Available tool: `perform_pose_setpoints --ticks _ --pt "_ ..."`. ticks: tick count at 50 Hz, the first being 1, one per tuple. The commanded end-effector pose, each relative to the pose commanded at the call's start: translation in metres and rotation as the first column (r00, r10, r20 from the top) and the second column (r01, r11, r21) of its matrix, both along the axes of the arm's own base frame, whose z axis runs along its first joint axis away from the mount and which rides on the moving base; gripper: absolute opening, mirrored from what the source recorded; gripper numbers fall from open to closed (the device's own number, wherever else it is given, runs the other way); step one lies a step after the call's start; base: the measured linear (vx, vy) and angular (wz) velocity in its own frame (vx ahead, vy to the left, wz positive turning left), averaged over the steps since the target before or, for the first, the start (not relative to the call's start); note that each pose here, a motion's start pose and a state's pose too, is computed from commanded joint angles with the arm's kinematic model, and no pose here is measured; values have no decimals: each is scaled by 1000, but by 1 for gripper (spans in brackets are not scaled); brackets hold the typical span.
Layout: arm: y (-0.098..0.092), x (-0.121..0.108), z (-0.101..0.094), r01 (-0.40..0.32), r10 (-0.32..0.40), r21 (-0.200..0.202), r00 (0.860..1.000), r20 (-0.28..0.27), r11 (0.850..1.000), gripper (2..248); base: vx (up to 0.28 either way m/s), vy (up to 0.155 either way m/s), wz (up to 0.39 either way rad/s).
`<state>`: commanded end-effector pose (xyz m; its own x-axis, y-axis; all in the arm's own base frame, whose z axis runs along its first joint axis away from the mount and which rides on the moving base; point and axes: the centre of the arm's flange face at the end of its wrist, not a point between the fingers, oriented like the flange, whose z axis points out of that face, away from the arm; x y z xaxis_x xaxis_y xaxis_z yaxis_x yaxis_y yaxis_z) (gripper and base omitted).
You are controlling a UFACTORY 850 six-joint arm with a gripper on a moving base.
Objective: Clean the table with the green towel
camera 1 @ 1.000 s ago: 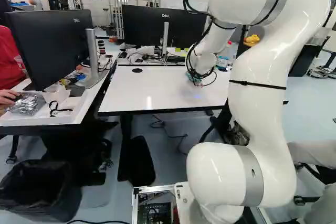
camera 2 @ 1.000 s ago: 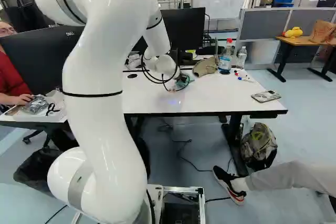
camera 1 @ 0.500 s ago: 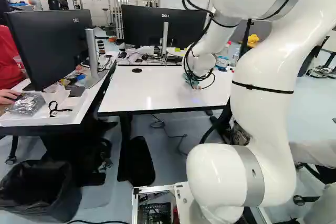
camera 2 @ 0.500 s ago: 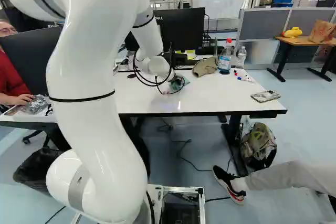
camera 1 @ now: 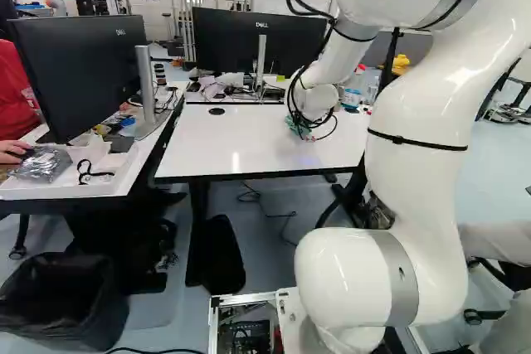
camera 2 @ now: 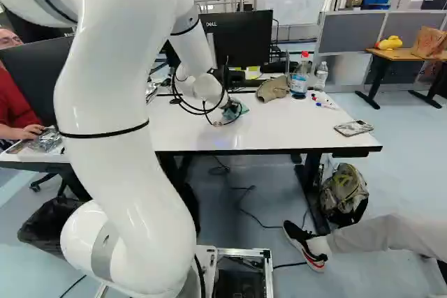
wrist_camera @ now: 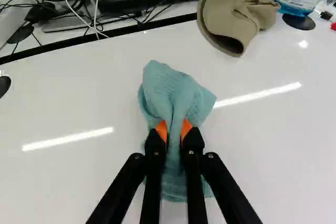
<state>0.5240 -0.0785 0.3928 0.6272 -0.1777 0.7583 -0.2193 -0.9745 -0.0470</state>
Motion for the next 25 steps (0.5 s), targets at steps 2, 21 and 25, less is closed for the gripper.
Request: perform_pose_setpoints --ticks 2,21,25 --pt "0 0 2 0 0 0 1000 3 1000 48 0 0 0" --pt "-3 -7 24 7 -6 -6 999 43 1000 48 0 0 0" --pt "-7 -10 27 16 -16 -7 999 47 1000 48 0 0 0"
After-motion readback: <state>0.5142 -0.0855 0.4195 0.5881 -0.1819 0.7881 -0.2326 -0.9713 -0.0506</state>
